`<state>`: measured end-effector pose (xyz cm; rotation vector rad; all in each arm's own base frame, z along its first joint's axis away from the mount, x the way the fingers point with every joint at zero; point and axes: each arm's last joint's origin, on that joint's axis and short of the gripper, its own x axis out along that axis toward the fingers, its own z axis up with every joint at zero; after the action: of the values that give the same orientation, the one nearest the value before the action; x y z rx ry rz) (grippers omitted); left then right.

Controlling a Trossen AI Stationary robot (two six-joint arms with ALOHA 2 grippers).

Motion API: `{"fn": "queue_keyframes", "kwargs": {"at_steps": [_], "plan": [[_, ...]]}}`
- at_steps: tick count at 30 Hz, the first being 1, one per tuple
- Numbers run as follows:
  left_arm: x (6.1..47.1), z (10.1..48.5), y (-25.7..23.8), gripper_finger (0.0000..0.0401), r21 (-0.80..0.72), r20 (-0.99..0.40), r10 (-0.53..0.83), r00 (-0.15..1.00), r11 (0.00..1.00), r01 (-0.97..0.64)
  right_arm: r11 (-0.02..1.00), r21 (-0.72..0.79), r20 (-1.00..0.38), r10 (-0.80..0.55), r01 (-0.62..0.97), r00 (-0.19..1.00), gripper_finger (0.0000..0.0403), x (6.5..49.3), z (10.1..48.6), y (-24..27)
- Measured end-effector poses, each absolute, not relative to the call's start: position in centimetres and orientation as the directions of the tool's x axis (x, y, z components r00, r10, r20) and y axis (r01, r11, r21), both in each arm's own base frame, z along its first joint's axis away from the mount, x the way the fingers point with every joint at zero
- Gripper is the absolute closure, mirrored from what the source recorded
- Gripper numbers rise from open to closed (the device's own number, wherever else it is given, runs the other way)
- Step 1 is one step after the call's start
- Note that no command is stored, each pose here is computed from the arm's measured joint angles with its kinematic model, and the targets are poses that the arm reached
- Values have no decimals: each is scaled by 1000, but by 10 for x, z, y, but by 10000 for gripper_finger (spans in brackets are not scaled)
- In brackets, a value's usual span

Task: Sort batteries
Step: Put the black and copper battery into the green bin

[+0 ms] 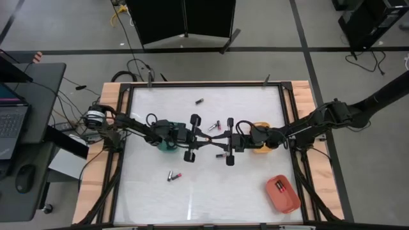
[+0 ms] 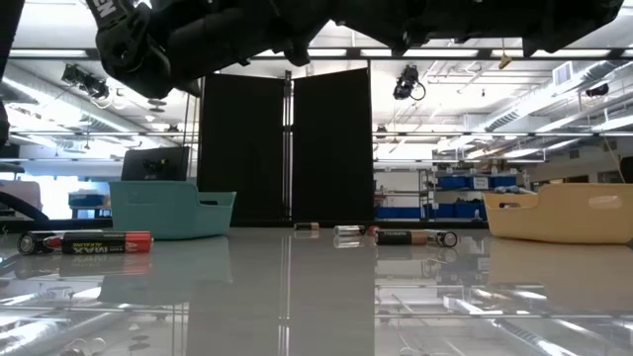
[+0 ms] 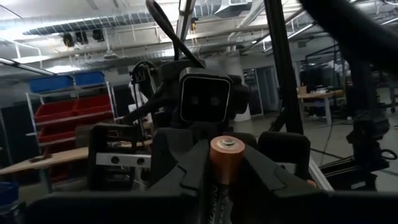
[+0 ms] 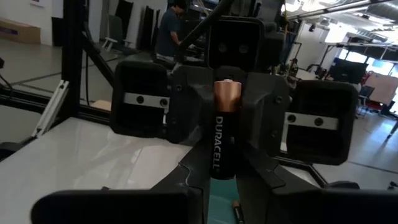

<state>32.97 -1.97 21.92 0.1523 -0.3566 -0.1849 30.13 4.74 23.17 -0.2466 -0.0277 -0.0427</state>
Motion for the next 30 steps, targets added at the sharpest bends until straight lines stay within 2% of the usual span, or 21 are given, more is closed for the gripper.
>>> {"fn": "queue_keyframes", "kwargs": {"at_steps": [17,30], "plan": [[329,218,-19,344,173,333,-197,922,974,146,970,-238,25,-44,48,999,330,302,231,47],[326,223,-18,345,173,283,-166,945,978,120,964,-214,-5,-160,156,987,272,302,229,44]]}}
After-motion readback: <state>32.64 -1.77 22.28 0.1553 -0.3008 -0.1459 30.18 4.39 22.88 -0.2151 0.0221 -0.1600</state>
